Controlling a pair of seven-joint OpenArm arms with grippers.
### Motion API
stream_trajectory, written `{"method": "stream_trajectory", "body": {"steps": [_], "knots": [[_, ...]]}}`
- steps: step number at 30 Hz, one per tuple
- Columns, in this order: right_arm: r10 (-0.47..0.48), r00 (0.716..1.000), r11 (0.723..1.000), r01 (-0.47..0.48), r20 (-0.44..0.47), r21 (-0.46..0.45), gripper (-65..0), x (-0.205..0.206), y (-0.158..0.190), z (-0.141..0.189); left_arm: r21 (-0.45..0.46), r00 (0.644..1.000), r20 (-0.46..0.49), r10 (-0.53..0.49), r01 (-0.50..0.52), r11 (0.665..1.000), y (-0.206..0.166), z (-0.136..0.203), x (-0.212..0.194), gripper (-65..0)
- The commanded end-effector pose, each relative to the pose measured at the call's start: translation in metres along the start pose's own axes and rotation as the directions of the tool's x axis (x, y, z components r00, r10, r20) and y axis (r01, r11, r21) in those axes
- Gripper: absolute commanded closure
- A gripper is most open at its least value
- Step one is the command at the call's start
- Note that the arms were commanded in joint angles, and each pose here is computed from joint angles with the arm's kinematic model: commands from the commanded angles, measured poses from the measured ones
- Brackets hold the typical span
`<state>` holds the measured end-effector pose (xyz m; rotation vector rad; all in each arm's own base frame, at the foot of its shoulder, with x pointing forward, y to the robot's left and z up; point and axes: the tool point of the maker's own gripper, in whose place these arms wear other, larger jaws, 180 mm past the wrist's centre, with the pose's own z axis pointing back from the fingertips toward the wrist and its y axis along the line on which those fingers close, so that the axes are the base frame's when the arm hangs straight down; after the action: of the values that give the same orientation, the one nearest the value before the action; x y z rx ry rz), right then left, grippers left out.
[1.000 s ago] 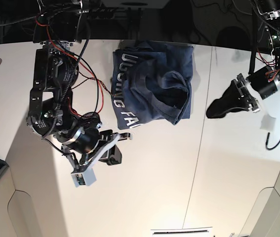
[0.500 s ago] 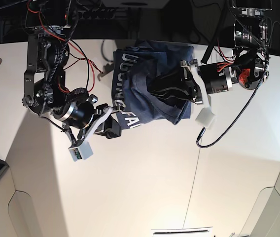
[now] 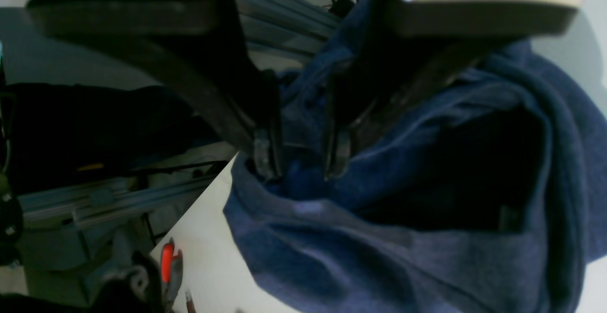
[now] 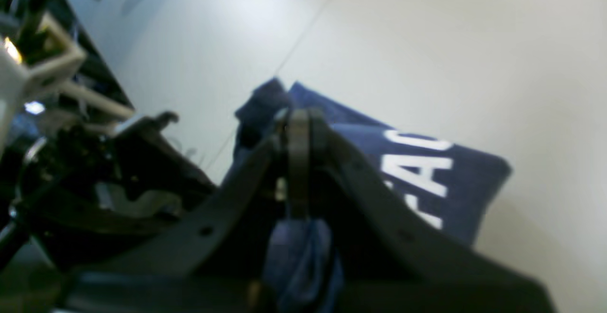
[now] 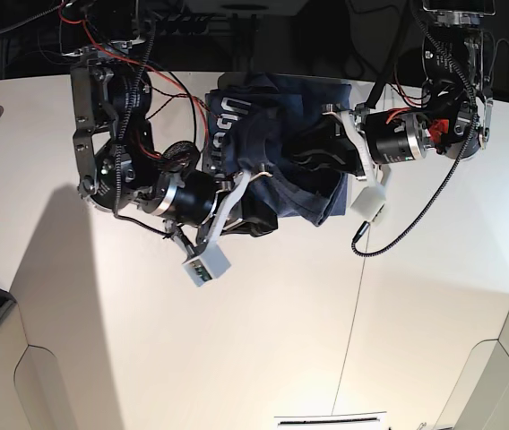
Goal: Layout the t-shirt on the table in an organized manner, then fold the t-shirt properly
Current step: 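Grasp the folded bundle with the left gripper and press it flat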
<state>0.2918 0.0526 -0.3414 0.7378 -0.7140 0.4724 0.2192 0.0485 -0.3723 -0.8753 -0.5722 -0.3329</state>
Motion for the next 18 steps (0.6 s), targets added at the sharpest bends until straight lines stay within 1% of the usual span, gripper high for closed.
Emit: {"method": "stream_trajectory", "body": {"steps": [1, 4, 7, 8, 9, 12, 15, 18], "knots": [[0.034, 0.998, 0.999, -0.035, 0.049, 0.017, 0.0, 0.016, 0.007, 0.000, -0.017, 0.999, 0.029, -0.015, 0.016, 1.000, -0.005, 0.003, 0.007, -18.2], [0.059, 0.998, 0.998, -0.059, 0.031, 0.021, 0.0, 0.013, 0.012, -0.004, -0.018, 1.000, 0.019, -0.002, 0.002, 1.000, -0.006, 0.003, 0.000, -18.1], [0.064, 0.998, 0.998, -0.064, 0.023, 0.015, 0.0, 0.011, 0.011, -0.005, -0.018, 1.000, 0.016, 0.002, -0.002, 1.000, -0.006, 0.003, -0.003, -17.9], [0.065, 0.998, 0.998, -0.065, 0.016, 0.004, 0.0, 0.010, 0.008, -0.005, -0.017, 1.000, 0.014, 0.003, -0.003, 1.000, -0.006, 0.003, -0.003, -16.1], [0.064, 0.998, 0.998, -0.064, 0.005, -0.004, 0.0, 0.007, 0.006, -0.006, -0.017, 1.000, 0.013, 0.004, -0.004, 1.000, -0.006, 0.003, -0.004, -13.0], [0.043, 0.999, 0.999, -0.044, -0.023, -0.017, 0.0, -0.005, -0.001, -0.013, -0.017, 1.000, 0.013, 0.004, -0.004, 1.000, -0.006, 0.003, -0.004, -0.4], [0.005, 0.997, 1.000, -0.006, -0.072, -0.019, 0.0, -0.025, -0.008, -0.021, -0.017, 1.000, -0.004, 0.004, -0.005, 1.000, -0.006, 0.003, -0.007, 0.0], [-0.038, 0.994, 0.999, 0.036, -0.100, -0.016, 0.0, -0.041, -0.013, -0.029, -0.014, 1.000, -0.030, 0.002, -0.003, 1.000, -0.005, 0.004, -0.012, 0.0]]}}
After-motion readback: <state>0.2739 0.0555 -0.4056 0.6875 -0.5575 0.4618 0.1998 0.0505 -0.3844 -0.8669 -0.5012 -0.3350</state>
